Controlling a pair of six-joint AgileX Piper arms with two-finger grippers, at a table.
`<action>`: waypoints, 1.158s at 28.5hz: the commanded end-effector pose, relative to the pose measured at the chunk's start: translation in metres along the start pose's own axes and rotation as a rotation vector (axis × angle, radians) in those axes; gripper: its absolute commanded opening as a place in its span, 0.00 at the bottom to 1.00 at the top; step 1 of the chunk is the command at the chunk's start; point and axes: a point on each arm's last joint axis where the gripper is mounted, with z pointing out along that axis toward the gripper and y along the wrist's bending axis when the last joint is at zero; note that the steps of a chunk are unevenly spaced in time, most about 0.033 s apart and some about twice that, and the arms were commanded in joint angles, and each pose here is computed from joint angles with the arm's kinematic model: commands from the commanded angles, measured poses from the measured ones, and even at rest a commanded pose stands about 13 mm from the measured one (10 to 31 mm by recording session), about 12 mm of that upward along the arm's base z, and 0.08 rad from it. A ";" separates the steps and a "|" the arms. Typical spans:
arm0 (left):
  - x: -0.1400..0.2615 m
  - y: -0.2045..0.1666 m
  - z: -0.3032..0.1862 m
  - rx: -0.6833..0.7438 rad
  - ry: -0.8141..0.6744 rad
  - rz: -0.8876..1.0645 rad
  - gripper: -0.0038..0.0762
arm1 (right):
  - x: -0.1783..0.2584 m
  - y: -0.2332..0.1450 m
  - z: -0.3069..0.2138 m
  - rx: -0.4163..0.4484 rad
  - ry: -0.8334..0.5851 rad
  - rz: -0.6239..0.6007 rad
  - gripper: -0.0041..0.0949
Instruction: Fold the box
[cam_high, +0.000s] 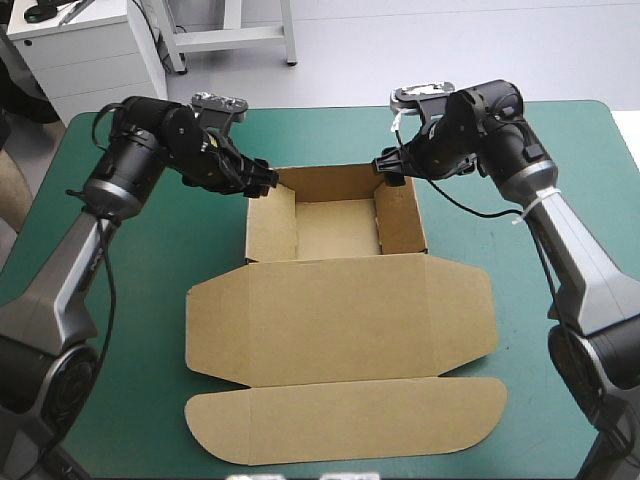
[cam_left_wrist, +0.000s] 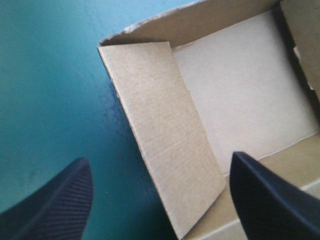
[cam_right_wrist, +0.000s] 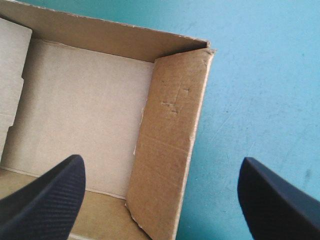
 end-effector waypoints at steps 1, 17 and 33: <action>0.016 -0.011 -0.090 0.019 -0.165 0.106 0.48 | 0.001 0.000 -0.056 -0.006 -0.123 -0.020 0.82; 0.139 0.002 -0.148 -0.116 -0.169 0.261 0.04 | 0.002 -0.001 -0.066 0.001 -0.144 -0.029 0.82; 0.273 0.014 -0.072 -0.061 0.029 0.168 0.04 | -0.006 -0.018 0.024 0.042 0.042 -0.003 0.81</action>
